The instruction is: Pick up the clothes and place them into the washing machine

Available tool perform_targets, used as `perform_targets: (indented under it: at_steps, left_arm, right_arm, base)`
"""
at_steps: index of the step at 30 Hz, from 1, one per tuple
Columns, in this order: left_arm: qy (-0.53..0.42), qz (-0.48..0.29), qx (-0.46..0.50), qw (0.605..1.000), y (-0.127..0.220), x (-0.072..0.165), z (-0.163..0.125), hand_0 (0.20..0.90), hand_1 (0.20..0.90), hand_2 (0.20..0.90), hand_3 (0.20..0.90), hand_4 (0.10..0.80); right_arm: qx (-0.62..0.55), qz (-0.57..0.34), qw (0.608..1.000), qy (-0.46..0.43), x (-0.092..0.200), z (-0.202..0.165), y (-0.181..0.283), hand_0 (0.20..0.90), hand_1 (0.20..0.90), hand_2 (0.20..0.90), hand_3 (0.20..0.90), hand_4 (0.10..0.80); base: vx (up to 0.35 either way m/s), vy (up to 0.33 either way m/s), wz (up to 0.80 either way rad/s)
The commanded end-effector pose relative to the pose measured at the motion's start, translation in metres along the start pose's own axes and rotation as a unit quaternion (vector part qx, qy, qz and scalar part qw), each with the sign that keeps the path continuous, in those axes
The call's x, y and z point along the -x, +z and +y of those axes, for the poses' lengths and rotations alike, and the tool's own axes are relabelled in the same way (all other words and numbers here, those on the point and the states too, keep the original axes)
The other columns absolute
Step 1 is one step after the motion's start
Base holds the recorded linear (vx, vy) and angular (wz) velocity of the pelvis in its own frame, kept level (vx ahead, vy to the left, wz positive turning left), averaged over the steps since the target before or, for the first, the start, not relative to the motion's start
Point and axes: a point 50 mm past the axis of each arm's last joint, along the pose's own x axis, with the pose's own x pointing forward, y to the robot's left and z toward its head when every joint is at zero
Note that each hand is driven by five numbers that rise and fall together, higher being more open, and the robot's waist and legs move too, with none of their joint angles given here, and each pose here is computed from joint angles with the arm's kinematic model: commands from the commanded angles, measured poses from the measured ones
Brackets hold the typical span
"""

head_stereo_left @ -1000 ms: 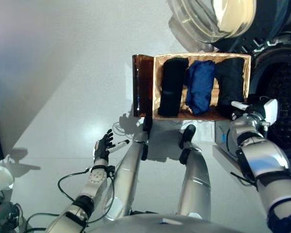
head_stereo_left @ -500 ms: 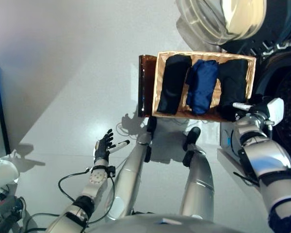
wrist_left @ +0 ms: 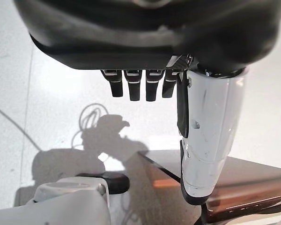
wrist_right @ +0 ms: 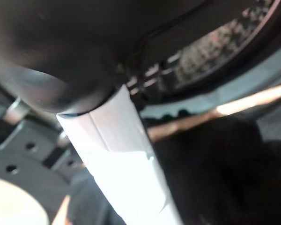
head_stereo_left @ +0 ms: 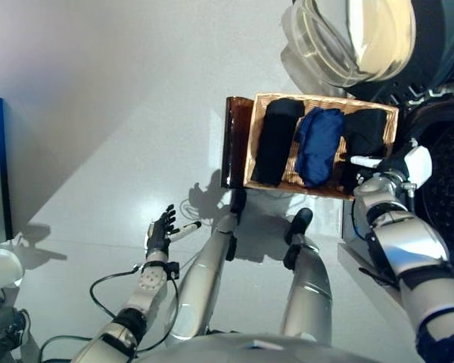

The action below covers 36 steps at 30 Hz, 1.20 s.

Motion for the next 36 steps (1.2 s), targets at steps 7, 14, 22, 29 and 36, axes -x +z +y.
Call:
perform_targets:
  at_steps: [7,14,22,29,36]
  left_arm:
    - [0.045,0.013,-0.010,0.999,-0.015,0.008,0.026,0.900,0.900,0.900,0.900,0.800]
    - [0.052,0.013,0.000,0.999,-0.013,0.006,0.026,0.900,0.900,0.900,0.900,0.800]
    - [0.065,0.018,0.006,0.998,-0.012,0.003,0.028,0.900,0.900,0.900,0.900,0.800]
    - [0.067,0.020,0.010,0.997,-0.016,0.006,0.027,0.900,0.900,0.900,0.900,0.800]
    - [0.044,-0.011,-0.005,0.999,-0.009,0.012,0.026,0.900,0.900,0.900,0.900,0.800]
  right_arm:
    - [-0.011,-0.076,0.996,-0.046,-0.011,-0.020,0.032,0.900,0.900,0.900,0.900,0.800]
    - [-0.023,-0.098,0.995,-0.026,-0.001,-0.006,0.043,0.900,0.900,0.900,0.900,0.800]
    - [-0.032,-0.097,0.995,-0.019,0.004,0.001,0.042,0.900,0.900,0.900,0.900,0.800]
    - [-0.007,-0.105,0.994,-0.039,0.001,-0.005,0.042,0.900,0.900,0.900,0.900,0.800]
    - [0.088,-0.144,0.984,-0.056,-0.003,-0.010,0.042,0.900,0.900,0.900,0.900,0.800]
  base:
    - [0.019,-0.011,0.01]
    - [0.020,-0.004,0.01]
    - [0.028,-0.007,0.08]
    - [0.002,0.013,-0.02]
    - [-0.003,0.015,-0.06]
